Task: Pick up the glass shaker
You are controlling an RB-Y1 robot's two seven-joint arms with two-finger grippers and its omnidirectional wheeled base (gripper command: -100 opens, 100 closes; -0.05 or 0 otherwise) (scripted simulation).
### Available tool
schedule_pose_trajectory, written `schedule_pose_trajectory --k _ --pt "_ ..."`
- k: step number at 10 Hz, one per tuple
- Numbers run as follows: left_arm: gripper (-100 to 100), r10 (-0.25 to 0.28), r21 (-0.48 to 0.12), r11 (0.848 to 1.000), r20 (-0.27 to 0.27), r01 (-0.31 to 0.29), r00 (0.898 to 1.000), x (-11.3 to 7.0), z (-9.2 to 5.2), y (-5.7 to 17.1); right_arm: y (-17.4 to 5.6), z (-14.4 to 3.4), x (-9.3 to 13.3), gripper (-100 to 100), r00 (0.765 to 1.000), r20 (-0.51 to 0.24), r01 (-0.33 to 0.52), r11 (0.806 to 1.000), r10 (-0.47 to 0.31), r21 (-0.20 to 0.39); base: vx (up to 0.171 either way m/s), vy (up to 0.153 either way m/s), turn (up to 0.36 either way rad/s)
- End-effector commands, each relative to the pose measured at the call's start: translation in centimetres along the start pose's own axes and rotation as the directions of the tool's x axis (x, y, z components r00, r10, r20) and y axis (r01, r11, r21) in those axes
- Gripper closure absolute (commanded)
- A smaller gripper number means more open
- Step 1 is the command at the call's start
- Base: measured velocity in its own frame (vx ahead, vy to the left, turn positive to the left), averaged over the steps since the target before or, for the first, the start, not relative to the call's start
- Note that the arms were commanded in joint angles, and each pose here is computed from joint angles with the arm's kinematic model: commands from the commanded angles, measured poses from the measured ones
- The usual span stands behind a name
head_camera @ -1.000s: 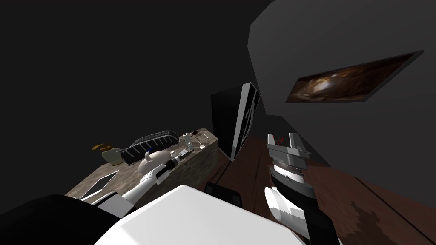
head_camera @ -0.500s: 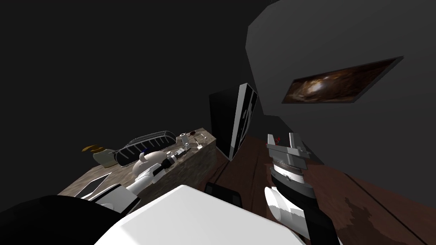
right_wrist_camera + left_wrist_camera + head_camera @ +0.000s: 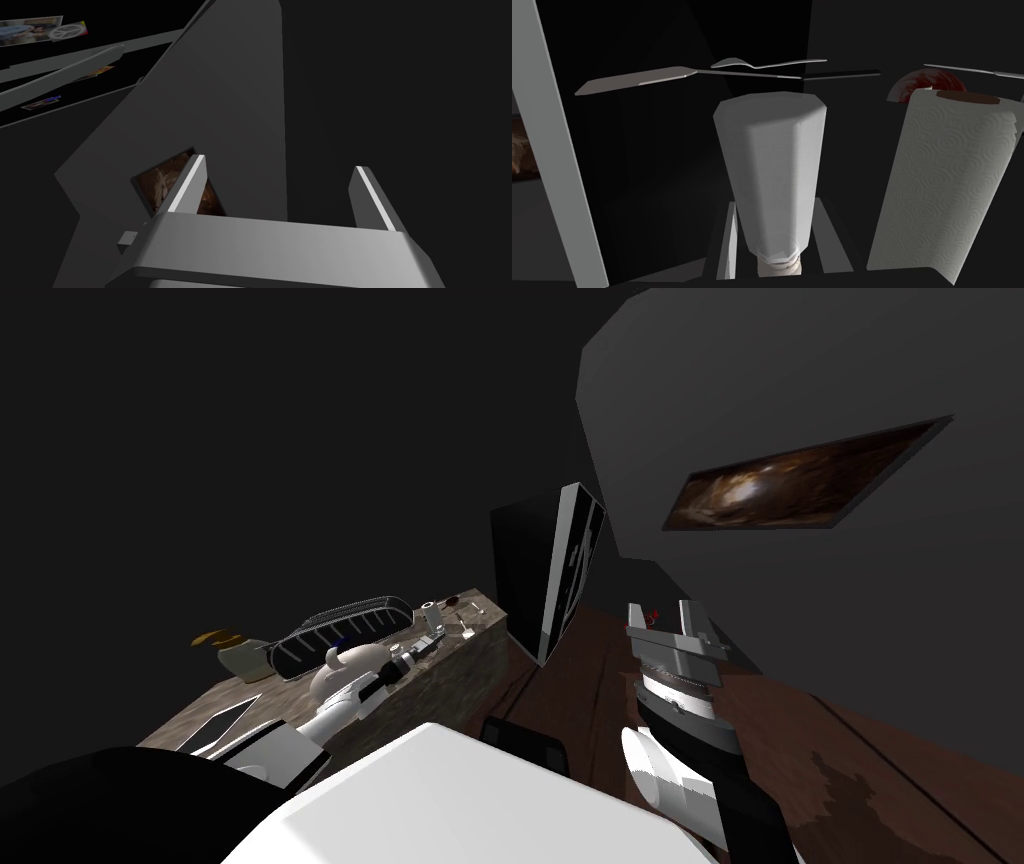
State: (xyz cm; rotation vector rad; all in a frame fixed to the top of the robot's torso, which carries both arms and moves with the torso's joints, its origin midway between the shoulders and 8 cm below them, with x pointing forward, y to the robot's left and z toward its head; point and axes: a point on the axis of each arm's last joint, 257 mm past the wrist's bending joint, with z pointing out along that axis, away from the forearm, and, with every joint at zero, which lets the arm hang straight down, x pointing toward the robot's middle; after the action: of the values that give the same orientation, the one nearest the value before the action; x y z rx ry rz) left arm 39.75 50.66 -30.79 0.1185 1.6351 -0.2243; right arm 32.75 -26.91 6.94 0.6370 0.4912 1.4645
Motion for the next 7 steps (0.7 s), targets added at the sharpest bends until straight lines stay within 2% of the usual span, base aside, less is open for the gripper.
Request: schedule_pose_trajectory --k 1,2,3,4,5,6,7 --pt "100 0.0 0.0 1.0 0.0 0.0 1.0 0.0 0.0 0.0 0.0 0.0 0.0 0 1.0 0.0 0.0 1.0 0.0 0.0 0.0 0.0 0.0" --pt "0 0.0 0.0 1.0 0.0 0.0 1.0 0.0 0.0 0.0 0.0 0.0 0.0 0 1.0 0.0 0.0 1.0 0.0 0.0 0.0 0.0 0.0" --pt "100 -0.015 -0.003 1.0 -0.036 0.015 0.999 1.9 -0.1 -1.2 0.0 0.0 0.0 0 1.0 0.0 0.0 1.0 0.0 0.0 0.001 0.079 0.048" --pt "100 -0.017 -0.012 1.0 -0.044 0.017 0.999 2.2 -0.4 -0.9 0.0 0.0 0.0 0 1.0 0.0 0.0 1.0 0.0 0.0 -0.006 0.082 0.008" --pt "100 -0.014 -0.009 1.0 -0.039 0.014 0.999 1.9 0.1 -1.0 0.0 0.0 0.0 0 1.0 0.0 0.0 1.0 0.0 0.0 -0.013 0.032 0.002" --pt "100 -0.029 0.001 1.0 -0.064 0.029 0.998 3.6 0.1 -2.6 0.0 0.0 0.0 0 1.0 0.0 0.0 1.0 0.0 0.0 -0.022 0.064 0.046" --pt "100 -0.032 -0.014 0.999 -0.078 0.031 0.996 4.1 -0.3 -2.2 0.0 0.0 0.0 0 1.0 0.0 0.0 1.0 0.0 0.0 -0.005 0.063 0.023"
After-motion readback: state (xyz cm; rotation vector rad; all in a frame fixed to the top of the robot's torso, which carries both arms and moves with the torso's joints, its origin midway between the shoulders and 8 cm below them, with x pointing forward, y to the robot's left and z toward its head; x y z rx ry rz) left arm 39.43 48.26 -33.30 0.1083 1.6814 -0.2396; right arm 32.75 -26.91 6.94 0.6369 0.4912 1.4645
